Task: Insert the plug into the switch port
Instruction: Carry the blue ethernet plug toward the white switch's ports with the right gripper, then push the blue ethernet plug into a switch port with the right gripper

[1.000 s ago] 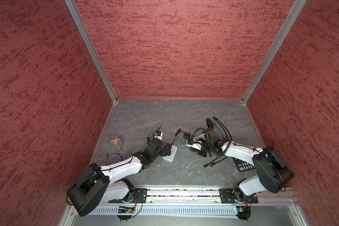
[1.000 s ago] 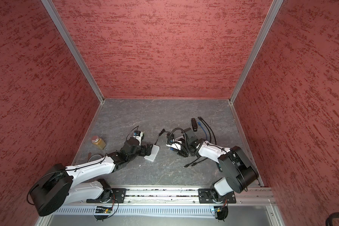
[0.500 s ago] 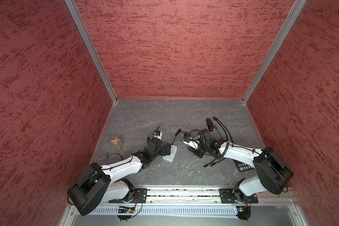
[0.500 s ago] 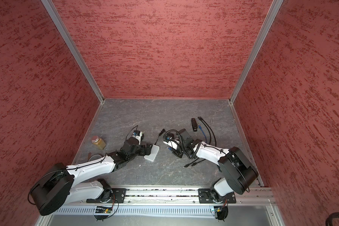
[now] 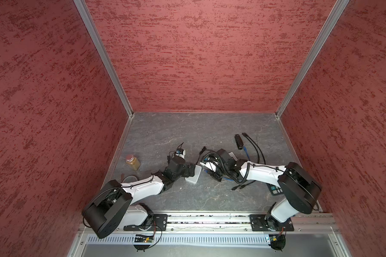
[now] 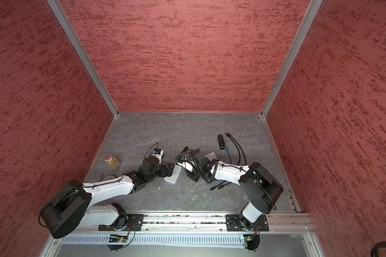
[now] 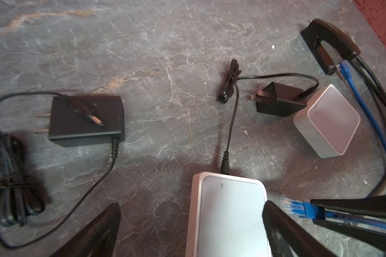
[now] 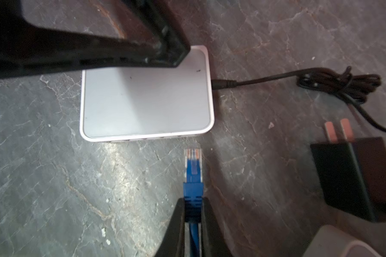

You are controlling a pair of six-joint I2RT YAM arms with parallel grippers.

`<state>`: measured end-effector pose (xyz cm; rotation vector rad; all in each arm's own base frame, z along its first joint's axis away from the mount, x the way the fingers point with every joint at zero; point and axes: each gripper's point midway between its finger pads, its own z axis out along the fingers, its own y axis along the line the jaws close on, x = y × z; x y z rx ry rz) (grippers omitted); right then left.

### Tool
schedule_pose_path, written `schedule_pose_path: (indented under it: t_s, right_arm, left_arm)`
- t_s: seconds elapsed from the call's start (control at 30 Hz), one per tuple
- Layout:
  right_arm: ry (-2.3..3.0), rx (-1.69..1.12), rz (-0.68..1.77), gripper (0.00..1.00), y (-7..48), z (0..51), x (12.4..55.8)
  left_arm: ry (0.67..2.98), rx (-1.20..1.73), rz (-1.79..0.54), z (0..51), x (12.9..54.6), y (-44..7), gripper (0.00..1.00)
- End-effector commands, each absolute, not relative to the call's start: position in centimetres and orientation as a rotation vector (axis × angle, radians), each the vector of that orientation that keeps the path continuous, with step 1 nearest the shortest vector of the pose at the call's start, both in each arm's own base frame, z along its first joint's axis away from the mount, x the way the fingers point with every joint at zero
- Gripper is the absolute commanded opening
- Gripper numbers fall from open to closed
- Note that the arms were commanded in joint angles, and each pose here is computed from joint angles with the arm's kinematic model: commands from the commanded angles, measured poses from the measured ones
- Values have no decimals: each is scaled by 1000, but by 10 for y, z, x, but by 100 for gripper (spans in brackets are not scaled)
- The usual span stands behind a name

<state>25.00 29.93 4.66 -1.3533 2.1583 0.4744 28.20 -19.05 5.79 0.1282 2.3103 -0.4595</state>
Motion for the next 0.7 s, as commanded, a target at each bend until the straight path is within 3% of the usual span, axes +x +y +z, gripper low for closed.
schedule_pose_path:
  t_s: [0.0, 0.43, 0.67]
  right_arm:
    - [2145, -1299, 487, 0, 308, 51, 256]
    - [2138, -1206, 518, 0, 311, 31, 241]
    - [2075, -1221, 524, 0, 315, 30, 237]
  left_arm:
    - [2286, 154, -496, 64, 289, -200, 100]
    - [2328, 133, -502, 52, 288, -205, 96]
    - [2307, 162, -492, 44, 286, -212, 85]
